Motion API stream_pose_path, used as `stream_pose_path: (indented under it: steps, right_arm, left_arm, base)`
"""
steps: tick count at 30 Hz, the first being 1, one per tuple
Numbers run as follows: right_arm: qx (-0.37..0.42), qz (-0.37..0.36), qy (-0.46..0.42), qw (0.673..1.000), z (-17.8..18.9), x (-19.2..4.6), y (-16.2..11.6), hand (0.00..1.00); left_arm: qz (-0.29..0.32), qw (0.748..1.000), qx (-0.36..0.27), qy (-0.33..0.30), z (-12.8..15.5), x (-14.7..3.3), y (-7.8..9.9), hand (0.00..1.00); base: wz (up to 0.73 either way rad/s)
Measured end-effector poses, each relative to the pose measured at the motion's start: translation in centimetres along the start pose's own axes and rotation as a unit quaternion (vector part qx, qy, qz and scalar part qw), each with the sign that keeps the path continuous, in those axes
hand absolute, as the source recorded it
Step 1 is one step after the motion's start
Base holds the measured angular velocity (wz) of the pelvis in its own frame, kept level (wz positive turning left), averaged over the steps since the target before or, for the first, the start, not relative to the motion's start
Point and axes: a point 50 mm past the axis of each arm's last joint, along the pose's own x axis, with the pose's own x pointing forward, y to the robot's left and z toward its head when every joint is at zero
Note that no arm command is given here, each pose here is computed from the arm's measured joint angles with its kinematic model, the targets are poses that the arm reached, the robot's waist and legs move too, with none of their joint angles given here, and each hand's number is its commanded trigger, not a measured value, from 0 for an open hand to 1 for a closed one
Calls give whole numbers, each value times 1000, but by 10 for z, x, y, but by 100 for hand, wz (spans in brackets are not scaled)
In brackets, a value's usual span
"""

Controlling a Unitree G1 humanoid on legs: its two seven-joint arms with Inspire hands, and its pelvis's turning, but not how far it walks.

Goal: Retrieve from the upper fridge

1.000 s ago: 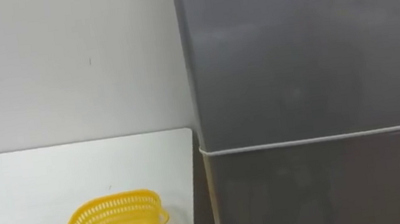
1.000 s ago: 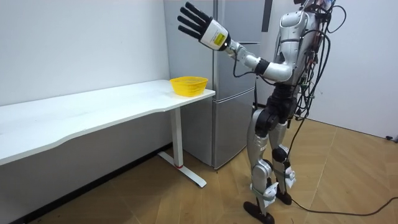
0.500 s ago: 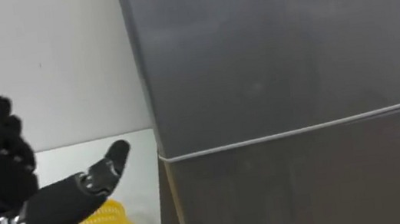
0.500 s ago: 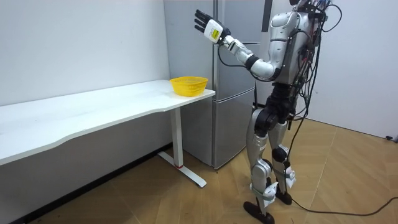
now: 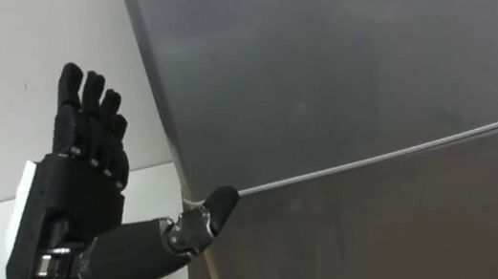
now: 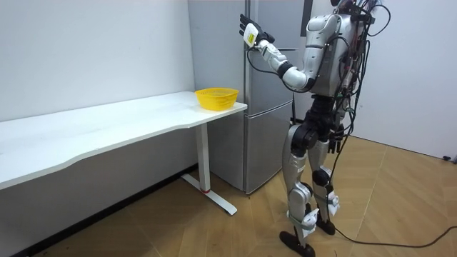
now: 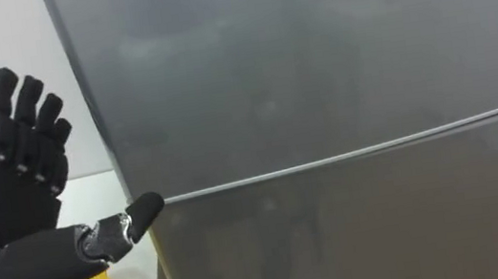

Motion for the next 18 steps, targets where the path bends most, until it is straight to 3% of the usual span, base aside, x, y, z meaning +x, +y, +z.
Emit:
stream_pose_path:
  steps: [18]
  right_arm:
    - [-5,1,22,1000,-5,0,1,0]
  left_arm:
    - [-18,1000,-11,14,-2,3,-2,0]
  base:
    - [-1]
